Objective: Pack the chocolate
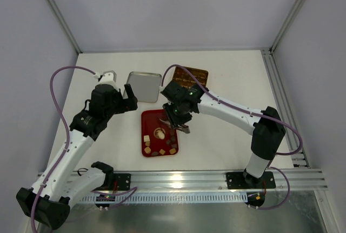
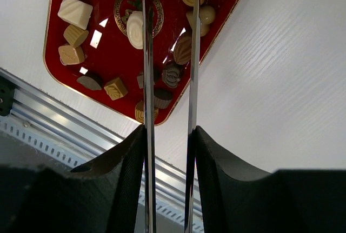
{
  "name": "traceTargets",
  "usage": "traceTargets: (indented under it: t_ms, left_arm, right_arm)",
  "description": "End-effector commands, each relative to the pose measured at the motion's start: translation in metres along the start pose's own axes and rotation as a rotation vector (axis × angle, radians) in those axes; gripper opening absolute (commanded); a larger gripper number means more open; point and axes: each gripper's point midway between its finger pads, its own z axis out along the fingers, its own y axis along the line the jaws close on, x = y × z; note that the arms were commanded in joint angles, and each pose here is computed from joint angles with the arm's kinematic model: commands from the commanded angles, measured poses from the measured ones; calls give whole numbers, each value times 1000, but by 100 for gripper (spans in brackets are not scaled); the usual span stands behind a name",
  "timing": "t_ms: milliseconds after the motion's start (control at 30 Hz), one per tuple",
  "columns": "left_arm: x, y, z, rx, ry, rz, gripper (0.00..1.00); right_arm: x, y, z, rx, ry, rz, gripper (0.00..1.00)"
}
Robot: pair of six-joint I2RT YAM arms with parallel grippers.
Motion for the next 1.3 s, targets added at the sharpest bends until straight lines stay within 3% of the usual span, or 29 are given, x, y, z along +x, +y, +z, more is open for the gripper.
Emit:
traceTargets:
  t_ms: [0, 267, 1267]
  left_arm:
    - [-15, -2, -7, 8, -49, -2, 100]
    - [-14, -3, -6, 8, -47, 0, 100]
    - [-15, -2, -7, 8, -49, -2, 100]
  right_arm:
    - [-9, 1, -13, -21, -31, 7, 42]
    - [-9, -11, -18, -5, -30, 6, 35]
    - [3, -13, -11, -6, 31, -22, 36]
